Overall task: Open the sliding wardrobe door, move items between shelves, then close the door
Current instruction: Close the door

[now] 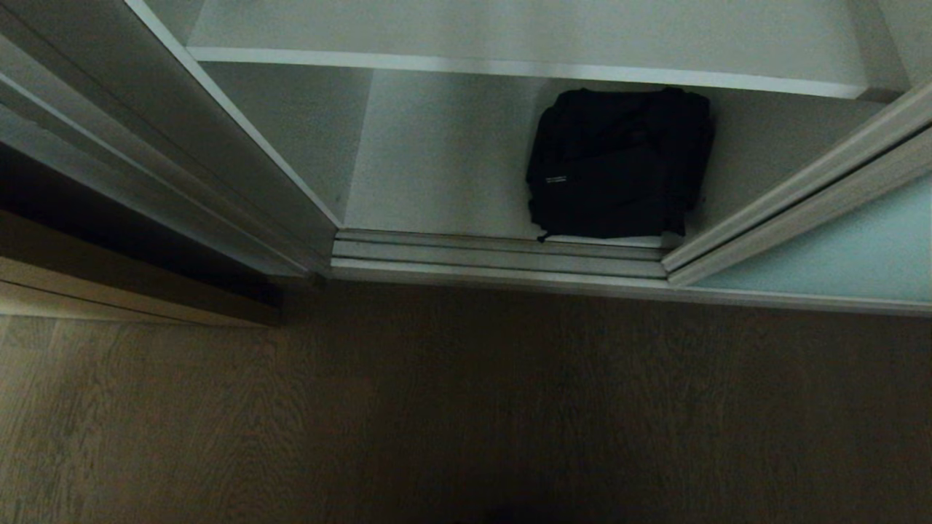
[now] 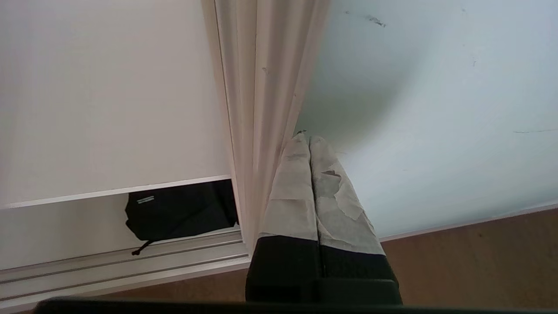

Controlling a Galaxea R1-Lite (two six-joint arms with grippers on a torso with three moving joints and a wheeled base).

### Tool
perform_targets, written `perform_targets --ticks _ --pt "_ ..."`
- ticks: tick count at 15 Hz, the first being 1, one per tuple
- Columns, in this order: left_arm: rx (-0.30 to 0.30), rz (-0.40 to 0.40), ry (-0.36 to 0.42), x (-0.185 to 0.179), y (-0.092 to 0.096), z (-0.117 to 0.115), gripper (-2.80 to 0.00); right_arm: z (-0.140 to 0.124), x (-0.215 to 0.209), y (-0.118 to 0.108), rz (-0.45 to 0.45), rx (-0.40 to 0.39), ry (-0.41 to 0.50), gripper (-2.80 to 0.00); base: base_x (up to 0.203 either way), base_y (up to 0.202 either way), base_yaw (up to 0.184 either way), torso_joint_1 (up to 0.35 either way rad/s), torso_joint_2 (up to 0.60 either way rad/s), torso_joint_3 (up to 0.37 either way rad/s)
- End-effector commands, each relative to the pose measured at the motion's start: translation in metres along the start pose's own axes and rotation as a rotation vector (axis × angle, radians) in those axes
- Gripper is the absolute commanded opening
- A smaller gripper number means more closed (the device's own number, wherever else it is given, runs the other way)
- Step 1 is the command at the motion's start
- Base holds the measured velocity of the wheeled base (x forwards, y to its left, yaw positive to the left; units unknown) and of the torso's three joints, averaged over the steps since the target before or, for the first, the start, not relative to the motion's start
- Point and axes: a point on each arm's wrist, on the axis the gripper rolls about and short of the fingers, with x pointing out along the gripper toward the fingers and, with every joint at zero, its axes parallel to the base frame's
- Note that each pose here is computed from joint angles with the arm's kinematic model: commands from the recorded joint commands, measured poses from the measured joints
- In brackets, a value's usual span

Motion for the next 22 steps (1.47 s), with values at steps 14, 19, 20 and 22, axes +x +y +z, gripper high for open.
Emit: perform_targets --ticks 14,19,20,22 --pt "0.0 0.001 -0.001 0.0 0.0 0.0 -2.8 -0.059 0.053 0.035 0.417 -0.138 0.076 -2.8 0.0 0.0 0.0 0.0 0.0 0.0" --pt "0.0 0.0 -0.001 0.0 0.0 0.0 -2.8 -0.068 0.062 0.073 0.653 -0.167 0.016 -2.8 0.0 0.0 0.0 0.0 0.0 0.0" --pt "0.0 0.0 -0.001 0.0 0.0 0.0 -2.8 -0.069 0.062 0.082 0.699 -0.168 0.003 -2.8 0.0 0.0 0.0 0.0 0.0 0.0" --pt "0.0 0.001 -0.001 0.0 0.0 0.0 -2.8 -0.07 0.058 0.096 0.779 -0.153 -0.021 -2.8 0.0 0.0 0.0 0.0 0.0 0.0"
